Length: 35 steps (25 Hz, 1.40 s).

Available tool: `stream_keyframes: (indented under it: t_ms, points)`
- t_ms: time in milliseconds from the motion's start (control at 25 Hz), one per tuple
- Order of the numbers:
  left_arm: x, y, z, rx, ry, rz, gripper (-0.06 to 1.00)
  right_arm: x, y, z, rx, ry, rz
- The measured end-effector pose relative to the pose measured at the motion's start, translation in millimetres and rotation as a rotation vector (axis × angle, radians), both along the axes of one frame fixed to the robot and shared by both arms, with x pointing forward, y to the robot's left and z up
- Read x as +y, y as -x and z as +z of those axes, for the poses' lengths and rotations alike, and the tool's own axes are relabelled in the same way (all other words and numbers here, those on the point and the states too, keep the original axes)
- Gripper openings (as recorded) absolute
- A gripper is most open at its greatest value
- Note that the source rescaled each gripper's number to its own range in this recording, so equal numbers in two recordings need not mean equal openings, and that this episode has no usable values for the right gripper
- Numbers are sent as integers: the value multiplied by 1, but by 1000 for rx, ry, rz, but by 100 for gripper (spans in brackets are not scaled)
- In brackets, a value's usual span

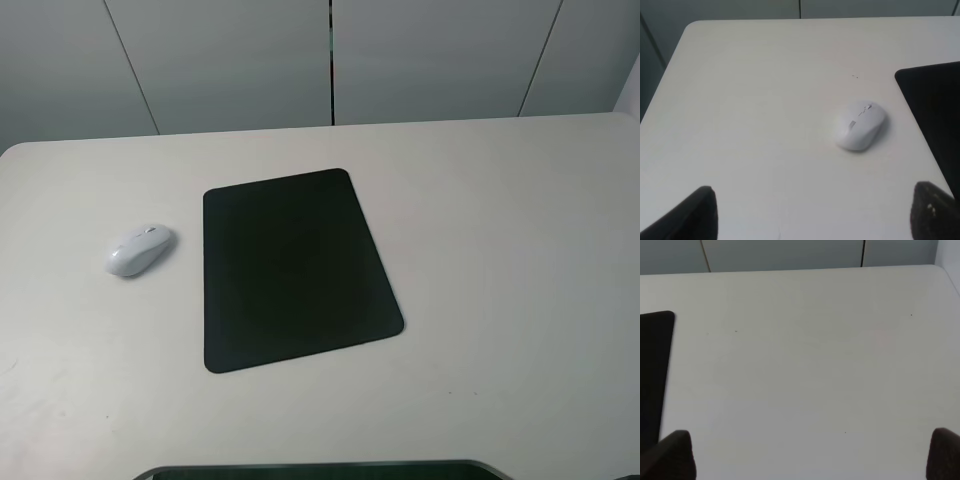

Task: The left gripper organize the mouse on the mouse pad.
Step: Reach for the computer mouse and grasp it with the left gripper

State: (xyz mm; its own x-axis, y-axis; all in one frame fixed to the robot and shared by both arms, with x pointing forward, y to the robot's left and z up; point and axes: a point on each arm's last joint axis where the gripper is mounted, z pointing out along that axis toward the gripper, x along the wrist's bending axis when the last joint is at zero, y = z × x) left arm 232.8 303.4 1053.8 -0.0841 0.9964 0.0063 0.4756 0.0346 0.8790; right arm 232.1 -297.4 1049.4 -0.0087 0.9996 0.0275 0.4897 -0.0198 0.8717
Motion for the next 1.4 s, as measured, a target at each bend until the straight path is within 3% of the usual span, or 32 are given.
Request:
stream_keyframes:
  t_ms: [320, 760, 1080, 1400]
  points:
    - [4, -34, -3, 237, -3, 11, 95, 0, 0, 0, 0, 0, 0]
    - [8, -115, 27, 495, 10, 8, 95, 0, 0, 0, 0, 0, 0]
    - [12, -178, 2, 740, 9, -9, 95, 0, 0, 0, 0, 0, 0]
    - [-9, -240, -30, 866, -103, -180, 95, 0, 0, 0, 0, 0, 0]
